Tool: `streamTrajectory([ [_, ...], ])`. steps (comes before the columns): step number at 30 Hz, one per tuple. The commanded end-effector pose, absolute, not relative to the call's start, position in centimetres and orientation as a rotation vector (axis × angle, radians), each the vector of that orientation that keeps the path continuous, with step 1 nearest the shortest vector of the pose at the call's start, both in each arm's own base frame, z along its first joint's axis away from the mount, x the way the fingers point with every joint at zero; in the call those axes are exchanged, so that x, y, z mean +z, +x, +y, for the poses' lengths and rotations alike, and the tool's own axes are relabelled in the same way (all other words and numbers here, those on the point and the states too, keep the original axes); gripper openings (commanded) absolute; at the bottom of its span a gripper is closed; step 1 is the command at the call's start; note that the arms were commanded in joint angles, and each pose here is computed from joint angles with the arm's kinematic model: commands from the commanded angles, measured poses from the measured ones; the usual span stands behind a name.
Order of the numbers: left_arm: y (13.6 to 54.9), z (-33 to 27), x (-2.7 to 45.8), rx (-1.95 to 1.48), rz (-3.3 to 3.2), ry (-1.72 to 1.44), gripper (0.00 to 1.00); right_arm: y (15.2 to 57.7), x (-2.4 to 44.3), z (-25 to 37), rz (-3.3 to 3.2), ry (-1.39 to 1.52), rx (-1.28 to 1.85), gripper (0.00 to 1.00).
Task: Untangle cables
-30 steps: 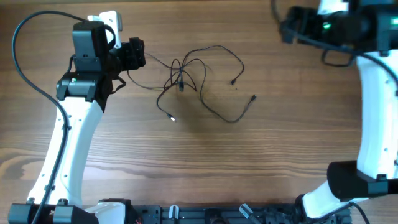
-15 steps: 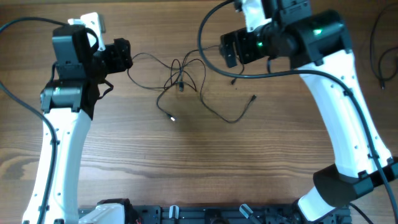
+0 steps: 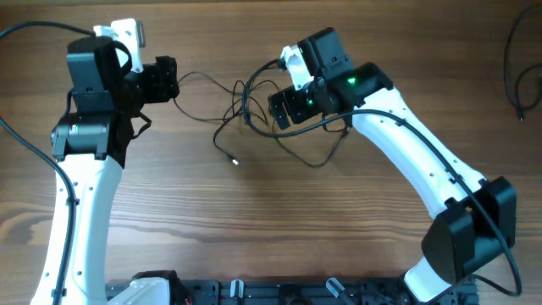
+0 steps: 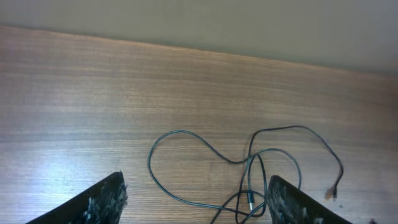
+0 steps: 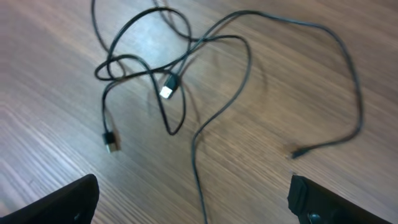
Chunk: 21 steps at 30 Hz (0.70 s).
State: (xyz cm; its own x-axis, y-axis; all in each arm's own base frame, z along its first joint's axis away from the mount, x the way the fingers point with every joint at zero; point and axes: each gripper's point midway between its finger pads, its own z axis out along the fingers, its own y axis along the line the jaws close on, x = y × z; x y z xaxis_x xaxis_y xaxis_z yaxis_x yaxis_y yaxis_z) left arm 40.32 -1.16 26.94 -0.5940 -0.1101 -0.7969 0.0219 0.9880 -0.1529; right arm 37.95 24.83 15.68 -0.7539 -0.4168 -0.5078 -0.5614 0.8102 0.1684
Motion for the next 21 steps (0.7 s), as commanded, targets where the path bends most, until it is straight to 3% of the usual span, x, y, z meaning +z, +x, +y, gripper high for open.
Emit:
streamTrajectory([
  [1, 40.0, -1.4, 27.3, -0.168, 2.192, 0.027, 0.75, 37.0, 13.7, 26.4, 2.517, -0.844, 0.546, 1.00],
  [3, 39.4, -3.1, 27.0, -0.225, 2.197, 0.194, 0.76, 37.3, 13.5, 27.0, 2.481, -0.849, 0.581, 1.00],
  [12, 39.3, -3.5, 27.0, -0.238, 2.195, 0.229, 0.79, 40.5, 13.8, 28.8, 2.344, -0.759, 0.623, 1.00],
  [21, 38.9, -3.9, 26.7, -0.234, 2.196, 0.313, 0.80, 40.5, 11.4, 30.9, 2.329, -0.820, 0.757, 1.00],
])
